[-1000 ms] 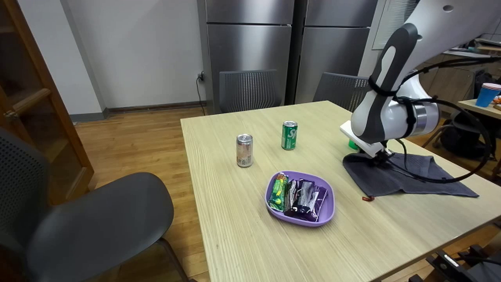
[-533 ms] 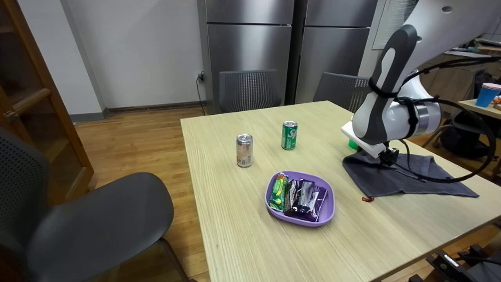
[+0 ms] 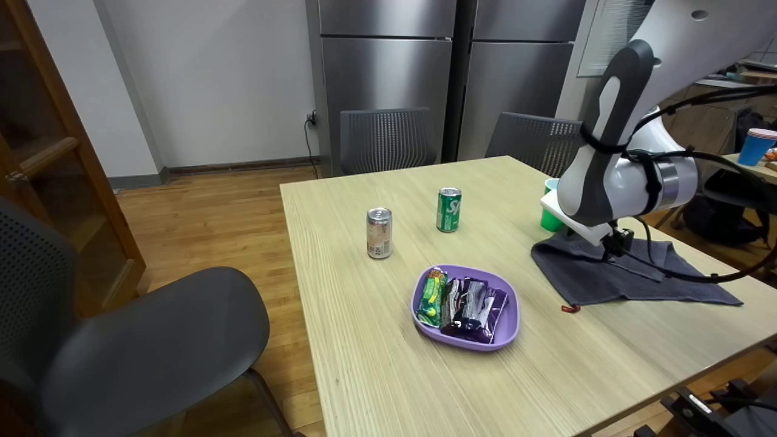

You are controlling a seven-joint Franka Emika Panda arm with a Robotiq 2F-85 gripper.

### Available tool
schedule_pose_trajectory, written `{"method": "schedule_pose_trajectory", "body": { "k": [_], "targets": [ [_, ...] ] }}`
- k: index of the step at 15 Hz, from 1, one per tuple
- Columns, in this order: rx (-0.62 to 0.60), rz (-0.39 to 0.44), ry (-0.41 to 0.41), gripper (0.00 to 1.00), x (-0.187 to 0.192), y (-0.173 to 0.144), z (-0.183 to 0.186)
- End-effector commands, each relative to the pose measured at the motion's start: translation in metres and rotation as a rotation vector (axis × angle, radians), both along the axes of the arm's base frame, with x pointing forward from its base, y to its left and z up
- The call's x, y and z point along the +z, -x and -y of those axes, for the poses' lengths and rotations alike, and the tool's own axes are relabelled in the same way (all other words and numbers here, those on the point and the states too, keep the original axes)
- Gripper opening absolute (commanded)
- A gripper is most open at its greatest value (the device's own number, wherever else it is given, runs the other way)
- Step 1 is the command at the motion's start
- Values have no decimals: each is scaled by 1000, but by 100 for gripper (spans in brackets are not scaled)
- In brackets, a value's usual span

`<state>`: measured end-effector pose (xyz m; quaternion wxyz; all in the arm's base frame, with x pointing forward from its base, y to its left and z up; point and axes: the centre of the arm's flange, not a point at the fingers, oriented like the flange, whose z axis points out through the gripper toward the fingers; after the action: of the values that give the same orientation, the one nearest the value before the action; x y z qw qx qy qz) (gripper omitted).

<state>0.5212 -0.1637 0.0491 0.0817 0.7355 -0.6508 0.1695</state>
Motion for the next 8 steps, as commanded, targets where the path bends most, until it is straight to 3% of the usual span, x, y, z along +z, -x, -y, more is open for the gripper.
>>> {"method": "schedule_pose_trajectory", "body": {
  "k": [1, 8],
  "targets": [
    [-6, -20, 15, 100, 8, 8, 0],
    [-43, -33, 55, 100, 5, 13, 15]
  ]
}}
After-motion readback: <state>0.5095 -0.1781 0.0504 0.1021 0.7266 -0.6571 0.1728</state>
